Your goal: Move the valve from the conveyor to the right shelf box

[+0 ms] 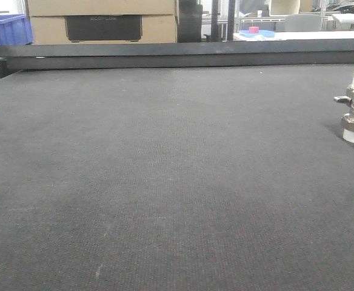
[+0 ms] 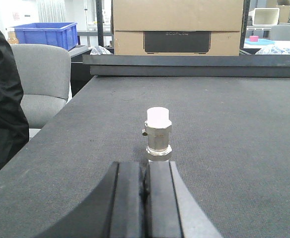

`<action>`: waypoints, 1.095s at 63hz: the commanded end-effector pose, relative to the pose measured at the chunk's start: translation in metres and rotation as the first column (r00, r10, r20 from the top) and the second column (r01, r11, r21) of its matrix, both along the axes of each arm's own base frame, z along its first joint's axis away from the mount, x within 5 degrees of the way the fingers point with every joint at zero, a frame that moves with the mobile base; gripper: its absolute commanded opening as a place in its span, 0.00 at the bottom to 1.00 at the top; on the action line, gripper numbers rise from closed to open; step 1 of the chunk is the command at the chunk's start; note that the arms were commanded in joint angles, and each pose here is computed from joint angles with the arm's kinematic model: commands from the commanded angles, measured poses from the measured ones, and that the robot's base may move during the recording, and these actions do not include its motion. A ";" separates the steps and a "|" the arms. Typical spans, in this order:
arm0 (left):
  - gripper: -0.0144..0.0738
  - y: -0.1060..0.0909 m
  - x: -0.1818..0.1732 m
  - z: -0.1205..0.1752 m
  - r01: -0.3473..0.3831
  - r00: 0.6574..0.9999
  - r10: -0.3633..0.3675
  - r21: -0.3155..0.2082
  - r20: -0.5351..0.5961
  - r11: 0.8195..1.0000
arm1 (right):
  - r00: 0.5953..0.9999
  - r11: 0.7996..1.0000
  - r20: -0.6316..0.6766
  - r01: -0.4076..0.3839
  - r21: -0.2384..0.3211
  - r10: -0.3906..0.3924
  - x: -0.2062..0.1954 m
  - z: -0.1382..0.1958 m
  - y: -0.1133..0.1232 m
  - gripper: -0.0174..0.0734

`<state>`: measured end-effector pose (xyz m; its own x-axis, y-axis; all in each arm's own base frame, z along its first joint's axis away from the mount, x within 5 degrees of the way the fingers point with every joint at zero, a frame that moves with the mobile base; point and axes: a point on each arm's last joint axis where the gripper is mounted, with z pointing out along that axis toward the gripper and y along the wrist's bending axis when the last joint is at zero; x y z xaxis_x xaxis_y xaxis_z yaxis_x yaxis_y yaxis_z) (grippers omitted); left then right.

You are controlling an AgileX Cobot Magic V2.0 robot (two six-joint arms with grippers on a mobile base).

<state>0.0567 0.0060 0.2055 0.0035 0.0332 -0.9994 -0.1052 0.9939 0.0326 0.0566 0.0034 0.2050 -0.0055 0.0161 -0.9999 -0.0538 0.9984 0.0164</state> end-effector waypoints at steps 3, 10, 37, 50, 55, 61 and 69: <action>0.04 0.000 -0.001 0.003 0.007 1.000 -0.007 -0.005 0.025 1.000 | 1.000 1.000 0.022 0.001 0.001 -0.001 0.000 0.002 0.000 0.02; 0.04 0.000 -0.001 0.003 0.007 1.000 -0.007 -0.005 0.025 1.000 | 1.000 1.000 0.022 0.001 0.001 -0.001 0.000 0.002 0.000 0.02; 0.04 0.000 -0.001 0.004 0.007 0.999 -0.007 -0.004 0.035 1.000 | 0.999 1.000 0.054 0.005 0.003 -0.005 0.000 0.005 -0.001 0.02; 0.04 0.000 -0.001 0.009 0.008 0.995 -0.007 -0.015 0.101 1.000 | 0.995 1.000 0.103 0.011 0.006 -0.011 -0.001 0.009 -0.001 0.02; 0.04 0.000 -0.002 0.015 0.010 0.987 -0.005 -0.031 0.163 0.999 | 0.989 1.000 0.150 0.016 0.010 -0.017 -0.001 0.014 -0.002 0.02; 0.04 0.000 -0.004 0.025 0.009 0.961 -0.003 -0.019 0.275 1.000 | 0.976 1.000 0.216 0.023 0.015 -0.026 -0.002 0.020 -0.002 0.02; 0.04 -0.001 -0.008 0.043 0.010 0.951 -0.005 -0.015 0.309 1.000 | 0.960 1.000 0.278 0.013 0.017 -0.017 -0.012 0.060 -0.002 0.02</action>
